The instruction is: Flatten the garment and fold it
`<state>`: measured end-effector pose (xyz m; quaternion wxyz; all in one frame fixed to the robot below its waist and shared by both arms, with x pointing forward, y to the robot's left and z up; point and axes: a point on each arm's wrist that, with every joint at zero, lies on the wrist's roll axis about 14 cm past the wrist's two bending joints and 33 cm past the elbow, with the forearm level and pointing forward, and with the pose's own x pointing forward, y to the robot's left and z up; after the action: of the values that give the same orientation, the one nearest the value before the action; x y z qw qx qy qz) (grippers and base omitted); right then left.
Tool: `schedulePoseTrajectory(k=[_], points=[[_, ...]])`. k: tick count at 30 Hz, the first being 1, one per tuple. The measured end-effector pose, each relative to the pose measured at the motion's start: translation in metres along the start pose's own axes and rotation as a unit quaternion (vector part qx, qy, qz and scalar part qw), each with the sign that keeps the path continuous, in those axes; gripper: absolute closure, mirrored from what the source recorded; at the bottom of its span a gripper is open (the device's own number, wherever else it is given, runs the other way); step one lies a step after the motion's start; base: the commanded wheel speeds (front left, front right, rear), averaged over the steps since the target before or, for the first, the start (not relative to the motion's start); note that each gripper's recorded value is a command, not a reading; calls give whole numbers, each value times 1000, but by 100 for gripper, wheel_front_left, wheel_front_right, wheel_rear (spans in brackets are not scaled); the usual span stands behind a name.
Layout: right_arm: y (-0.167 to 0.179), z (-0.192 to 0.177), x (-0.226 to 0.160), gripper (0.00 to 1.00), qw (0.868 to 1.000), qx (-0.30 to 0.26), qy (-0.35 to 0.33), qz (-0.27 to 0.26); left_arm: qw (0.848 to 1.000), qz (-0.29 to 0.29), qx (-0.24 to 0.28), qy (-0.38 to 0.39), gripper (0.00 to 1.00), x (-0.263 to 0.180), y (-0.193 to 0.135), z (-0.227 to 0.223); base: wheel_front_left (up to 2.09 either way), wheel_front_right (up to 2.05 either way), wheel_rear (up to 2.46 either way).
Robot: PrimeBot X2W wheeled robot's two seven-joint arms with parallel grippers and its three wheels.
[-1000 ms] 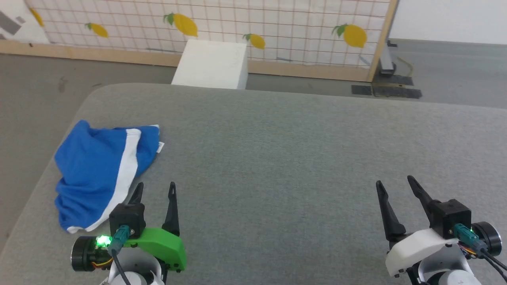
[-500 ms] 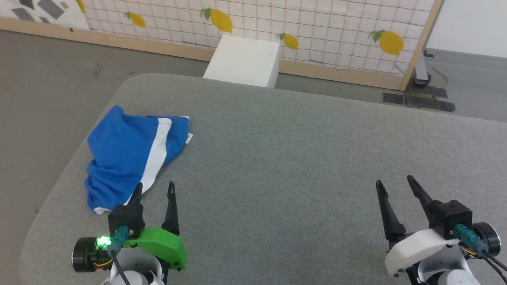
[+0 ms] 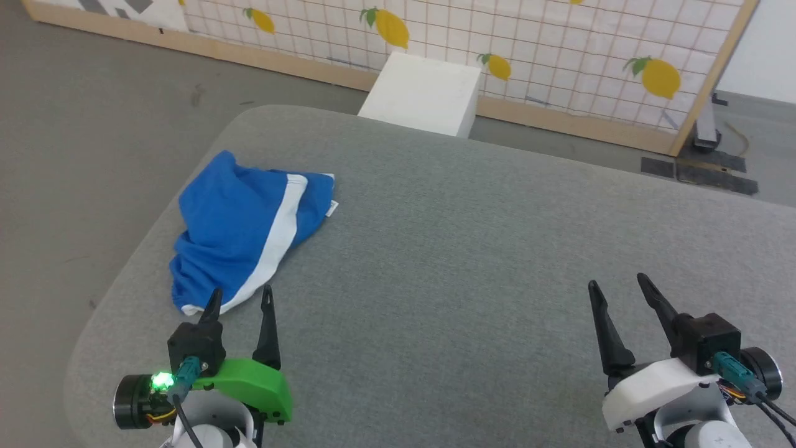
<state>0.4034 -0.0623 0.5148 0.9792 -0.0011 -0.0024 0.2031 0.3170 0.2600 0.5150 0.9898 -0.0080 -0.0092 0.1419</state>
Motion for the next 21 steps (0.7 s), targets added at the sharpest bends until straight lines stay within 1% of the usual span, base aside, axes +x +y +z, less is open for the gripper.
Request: schedulePoseTrajectory(k=[9, 21], points=[[15, 1, 10, 0, 1000, 8, -6, 24, 1000, 29, 3, -3, 0, -9, 20, -1, 0, 0, 0], [32, 2, 22, 0, 999, 14, -13, 50, 998, 64, -7, -3, 0, -20, 39, -5, 0, 0, 0]])
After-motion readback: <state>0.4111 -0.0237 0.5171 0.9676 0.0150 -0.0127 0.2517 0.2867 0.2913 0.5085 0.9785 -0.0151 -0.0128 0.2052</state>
